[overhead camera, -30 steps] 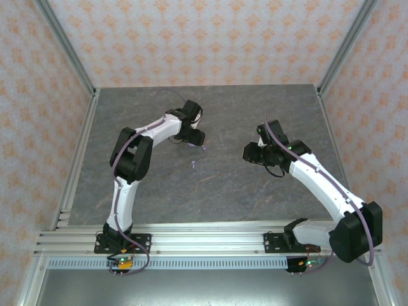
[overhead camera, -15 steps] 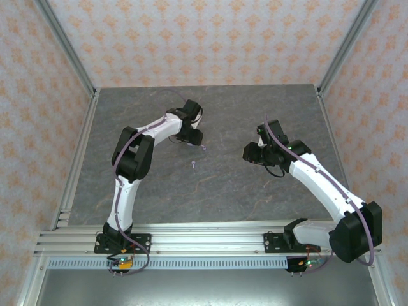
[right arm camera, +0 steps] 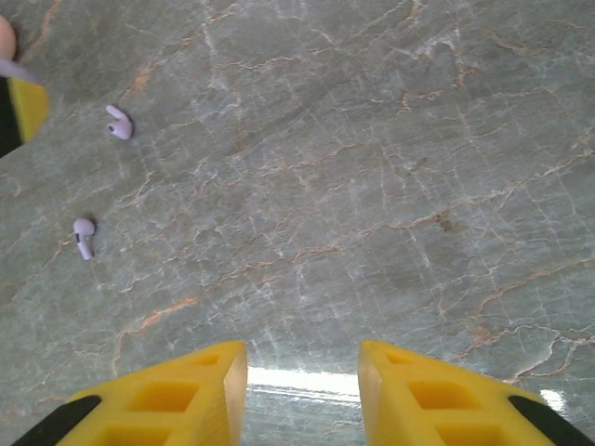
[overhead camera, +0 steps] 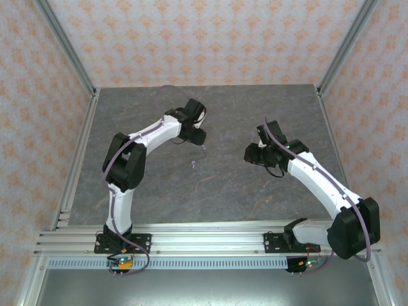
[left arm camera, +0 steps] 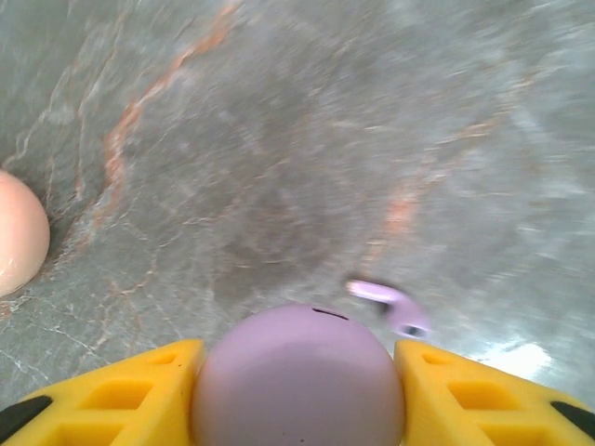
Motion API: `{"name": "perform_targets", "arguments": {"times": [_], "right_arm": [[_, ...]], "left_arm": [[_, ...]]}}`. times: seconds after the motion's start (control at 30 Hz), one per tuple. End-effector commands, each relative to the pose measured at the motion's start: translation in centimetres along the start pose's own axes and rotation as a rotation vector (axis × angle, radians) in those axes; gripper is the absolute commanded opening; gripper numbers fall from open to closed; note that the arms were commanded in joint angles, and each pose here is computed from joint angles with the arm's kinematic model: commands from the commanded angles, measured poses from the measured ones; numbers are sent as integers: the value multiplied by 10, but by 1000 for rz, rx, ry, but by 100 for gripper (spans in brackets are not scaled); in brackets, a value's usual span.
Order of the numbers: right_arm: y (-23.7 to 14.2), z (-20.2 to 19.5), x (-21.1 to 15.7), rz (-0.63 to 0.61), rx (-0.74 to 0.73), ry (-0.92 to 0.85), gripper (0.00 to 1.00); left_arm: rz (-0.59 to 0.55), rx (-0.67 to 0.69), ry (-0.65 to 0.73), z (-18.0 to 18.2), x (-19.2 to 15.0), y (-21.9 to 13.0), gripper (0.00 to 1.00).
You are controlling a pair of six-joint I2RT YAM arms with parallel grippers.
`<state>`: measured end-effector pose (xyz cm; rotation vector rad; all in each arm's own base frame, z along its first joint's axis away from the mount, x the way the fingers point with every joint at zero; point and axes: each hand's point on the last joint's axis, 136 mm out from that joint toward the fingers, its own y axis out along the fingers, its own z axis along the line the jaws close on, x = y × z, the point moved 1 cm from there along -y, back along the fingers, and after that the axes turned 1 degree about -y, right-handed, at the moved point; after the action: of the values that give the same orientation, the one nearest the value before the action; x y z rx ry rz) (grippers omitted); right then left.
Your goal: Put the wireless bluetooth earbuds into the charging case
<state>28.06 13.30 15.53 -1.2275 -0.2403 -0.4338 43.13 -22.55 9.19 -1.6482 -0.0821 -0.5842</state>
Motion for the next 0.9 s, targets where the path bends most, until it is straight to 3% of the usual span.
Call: {"name": "perform_targets", "arguments": {"times": [0.0,0.2,0.43,0.87], "right_arm": [[9,-13,-1,8,-18,21,37],[13,-36,-1,5,-17,96,37],[17,-62,-7,13,-25,177,37],[23,-63,-16,35,-4,188,38]], "left_arm": [[-27,-24,83,-32,-3,-19,50],[-27,-81,212,-91,-16,-14,50],[27,-127,302,-139,-30,16,50],[84,-131,352,-150,-47,48,57]]}}
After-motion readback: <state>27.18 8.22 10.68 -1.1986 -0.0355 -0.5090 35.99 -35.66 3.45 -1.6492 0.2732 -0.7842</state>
